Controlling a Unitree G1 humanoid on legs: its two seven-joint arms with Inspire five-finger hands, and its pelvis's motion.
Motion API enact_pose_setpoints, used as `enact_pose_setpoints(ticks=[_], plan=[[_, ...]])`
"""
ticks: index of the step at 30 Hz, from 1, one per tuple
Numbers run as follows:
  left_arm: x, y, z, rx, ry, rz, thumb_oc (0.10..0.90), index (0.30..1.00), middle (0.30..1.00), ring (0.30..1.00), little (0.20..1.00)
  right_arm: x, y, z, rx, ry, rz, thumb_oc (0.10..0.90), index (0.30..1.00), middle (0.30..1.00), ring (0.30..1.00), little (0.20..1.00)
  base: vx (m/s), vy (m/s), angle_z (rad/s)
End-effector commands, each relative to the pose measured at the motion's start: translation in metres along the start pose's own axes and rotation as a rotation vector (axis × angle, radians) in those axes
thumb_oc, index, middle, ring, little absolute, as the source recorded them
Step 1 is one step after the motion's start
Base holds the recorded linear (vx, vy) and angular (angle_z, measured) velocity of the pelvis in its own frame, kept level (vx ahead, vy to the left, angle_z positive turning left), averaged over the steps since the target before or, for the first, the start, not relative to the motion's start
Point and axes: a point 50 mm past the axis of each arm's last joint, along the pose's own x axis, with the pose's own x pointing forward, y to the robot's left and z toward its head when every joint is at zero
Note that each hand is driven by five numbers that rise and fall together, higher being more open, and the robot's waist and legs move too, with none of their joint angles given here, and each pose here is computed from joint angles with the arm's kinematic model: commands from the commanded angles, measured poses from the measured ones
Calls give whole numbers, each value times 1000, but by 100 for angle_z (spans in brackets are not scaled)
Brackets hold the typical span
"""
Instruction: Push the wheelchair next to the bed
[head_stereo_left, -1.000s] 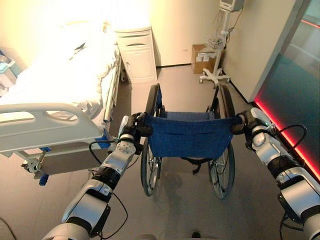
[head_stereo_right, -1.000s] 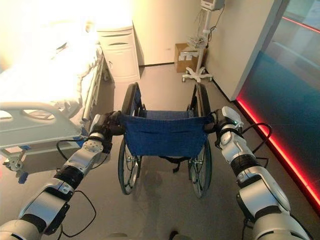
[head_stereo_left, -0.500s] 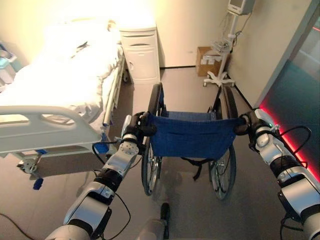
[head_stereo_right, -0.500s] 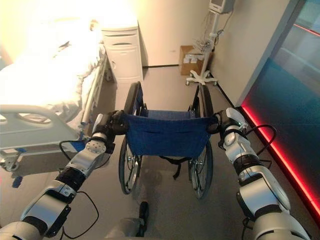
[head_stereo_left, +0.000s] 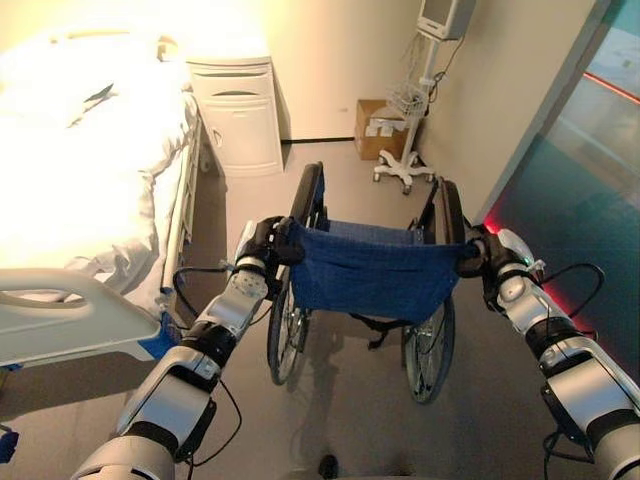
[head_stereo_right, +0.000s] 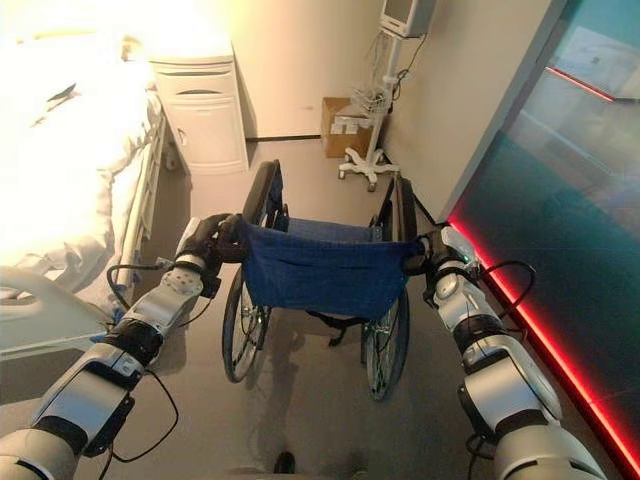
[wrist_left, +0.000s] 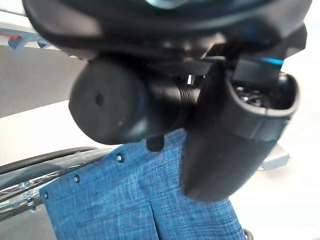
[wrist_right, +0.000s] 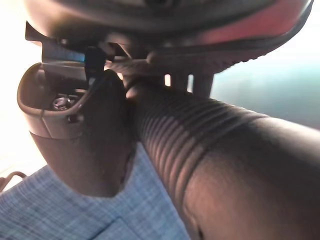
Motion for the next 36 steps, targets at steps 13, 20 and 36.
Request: enact_pose_setpoints(ticks=[13, 20, 36], plan=[[-28, -59, -70, 3, 218, -239, 400, 300, 300, 300, 300, -1, -22, 15, -57, -170, 69, 400, 300, 300, 300, 300, 198, -399, 57], [-35, -72, -74, 20, 236, -280, 400, 300, 300, 300, 300, 2, -28, 9, -32, -118, 68, 400, 300, 300, 300, 300, 260, -237, 33], [-28, -53, -71, 27, 232, -231, 400, 300, 300, 300, 300, -2, 14, 25, -21, -190, 187, 400, 300, 300, 300, 300, 309, -70, -41]])
